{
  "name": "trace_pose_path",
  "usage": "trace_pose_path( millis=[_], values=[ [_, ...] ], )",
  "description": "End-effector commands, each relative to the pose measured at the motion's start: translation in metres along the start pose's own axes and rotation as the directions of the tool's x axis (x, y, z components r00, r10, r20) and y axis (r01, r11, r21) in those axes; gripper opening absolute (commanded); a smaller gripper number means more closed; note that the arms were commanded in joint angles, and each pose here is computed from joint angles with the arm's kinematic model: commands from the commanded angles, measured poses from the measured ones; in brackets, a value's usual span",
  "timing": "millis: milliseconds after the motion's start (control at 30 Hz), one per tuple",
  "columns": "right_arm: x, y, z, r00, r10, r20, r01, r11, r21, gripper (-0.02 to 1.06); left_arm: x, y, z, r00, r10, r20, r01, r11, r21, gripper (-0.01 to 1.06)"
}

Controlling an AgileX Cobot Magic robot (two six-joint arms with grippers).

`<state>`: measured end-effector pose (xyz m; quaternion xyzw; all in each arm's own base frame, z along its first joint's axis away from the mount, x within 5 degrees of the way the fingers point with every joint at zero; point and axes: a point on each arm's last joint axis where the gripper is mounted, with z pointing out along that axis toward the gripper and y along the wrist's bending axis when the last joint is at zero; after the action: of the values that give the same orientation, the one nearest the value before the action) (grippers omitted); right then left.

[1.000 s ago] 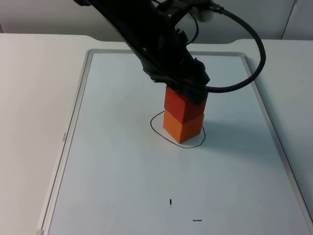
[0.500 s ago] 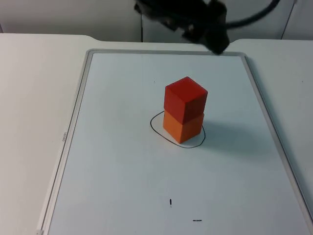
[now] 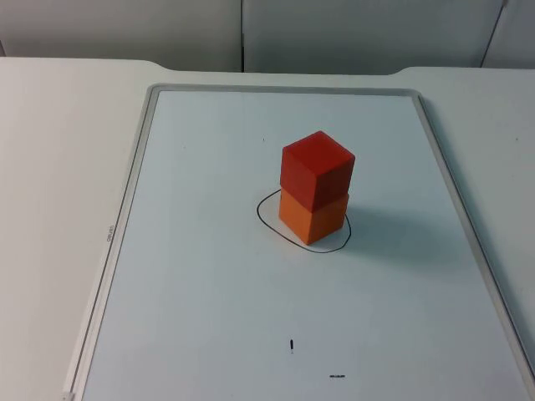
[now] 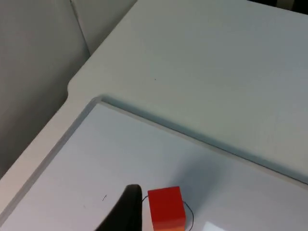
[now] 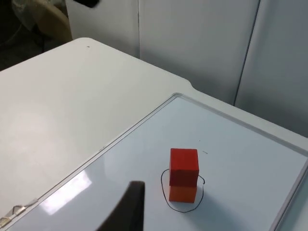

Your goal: Pick up one cube with the left hand and another cube with the right hand. First place the cube in the right hand at the target position, then stack the cube in the left hand on top.

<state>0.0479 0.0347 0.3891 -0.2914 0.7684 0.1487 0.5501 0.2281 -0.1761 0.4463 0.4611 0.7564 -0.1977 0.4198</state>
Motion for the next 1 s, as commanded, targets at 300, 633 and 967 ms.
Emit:
trace_pose_path(
  millis=[300, 633, 967],
  values=[
    [0.004, 0.001, 0.001, 1.0, -0.005, -0.016, 0.004, 1.0, -0.012, 0.97, 0.08, -0.051, -0.075, 0.999, -0.043, 0.029, 0.046, 0.992, -0.119, 1.05],
    [0.048, 0.007, -0.005, 0.999, 0.04, 0.008, -0.04, 0.999, -0.029, 0.97, 0.167, -0.093, -0.111, 0.981, -0.163, 0.101, 0.179, 0.967, -0.183, 1.05],
    [0.09, 0.011, -0.033, 0.989, 0.112, 0.092, -0.111, 0.994, -0.024, 0.97, 0.241, -0.126, -0.136, 0.954, -0.233, 0.191, 0.274, 0.934, -0.229, 1.05]
  ],
)
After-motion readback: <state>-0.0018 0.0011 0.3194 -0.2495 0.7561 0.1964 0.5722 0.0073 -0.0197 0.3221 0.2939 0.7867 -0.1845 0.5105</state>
